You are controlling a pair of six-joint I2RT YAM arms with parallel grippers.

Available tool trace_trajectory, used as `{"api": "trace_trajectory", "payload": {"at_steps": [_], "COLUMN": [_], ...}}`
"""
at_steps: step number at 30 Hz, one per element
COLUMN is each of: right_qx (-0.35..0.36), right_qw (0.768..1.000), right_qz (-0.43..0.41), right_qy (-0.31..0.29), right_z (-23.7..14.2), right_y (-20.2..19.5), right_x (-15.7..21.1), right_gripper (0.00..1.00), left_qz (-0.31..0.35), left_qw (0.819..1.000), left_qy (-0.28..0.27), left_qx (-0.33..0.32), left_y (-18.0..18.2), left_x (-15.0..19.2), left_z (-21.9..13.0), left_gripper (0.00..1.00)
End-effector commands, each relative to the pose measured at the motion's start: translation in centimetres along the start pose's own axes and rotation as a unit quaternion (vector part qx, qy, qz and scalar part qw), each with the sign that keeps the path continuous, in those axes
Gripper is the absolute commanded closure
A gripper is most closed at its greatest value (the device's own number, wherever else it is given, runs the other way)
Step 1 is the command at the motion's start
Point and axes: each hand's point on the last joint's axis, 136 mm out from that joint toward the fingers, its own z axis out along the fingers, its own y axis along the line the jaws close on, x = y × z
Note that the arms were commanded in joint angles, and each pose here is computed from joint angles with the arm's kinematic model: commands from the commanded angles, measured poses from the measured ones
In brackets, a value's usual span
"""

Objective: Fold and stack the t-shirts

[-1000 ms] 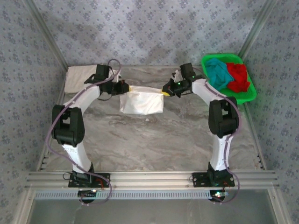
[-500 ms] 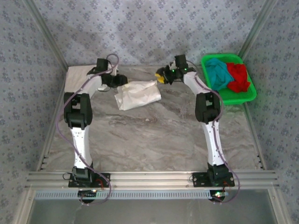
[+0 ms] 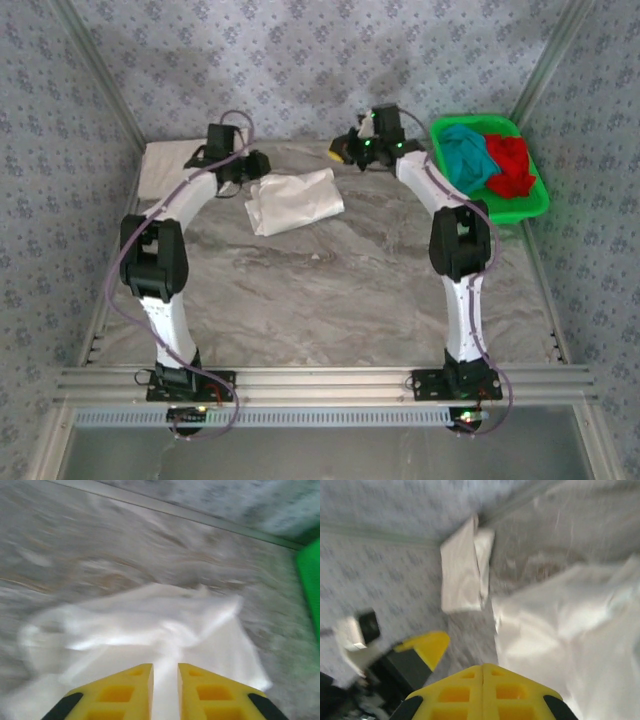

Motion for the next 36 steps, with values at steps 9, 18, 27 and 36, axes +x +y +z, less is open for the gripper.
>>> {"api": "trace_trajectory", "payload": {"at_steps": [9,18,27,36], "right_qx": [-0.001,0.039,0.054,0.050], "right_qw": [0.997,0.997,0.997,0.997], "right_qz": [-0.004,0.014,0.038,0.044], "right_qy": [0.078,0.066,0.047,0.026], "right_z": [10.6,10.9,6.5,2.7], "right_y": [-7.2,-12.7,-12.7,-9.0], "right_x": [5.8,7.2,10.3,11.8], "right_gripper": [1.00,1.00,1.00,1.00], "left_qz": [-0.053,-0.088,-0.035,-0.028], "left_qw": [0.996,0.993,0.999,1.000], "left_qy": [0.052,0.061,0.022,0.007], "left_qx": [-0.038,-0.052,-0.008,-0.001], "left_y": [5.7,7.6,1.6,-0.2], "left_x": [4.2,5.4,4.7,8.2], "left_z": [9.0,10.9,4.1,-0.3], "left_gripper": [0.89,0.86,0.81,0.80]}}
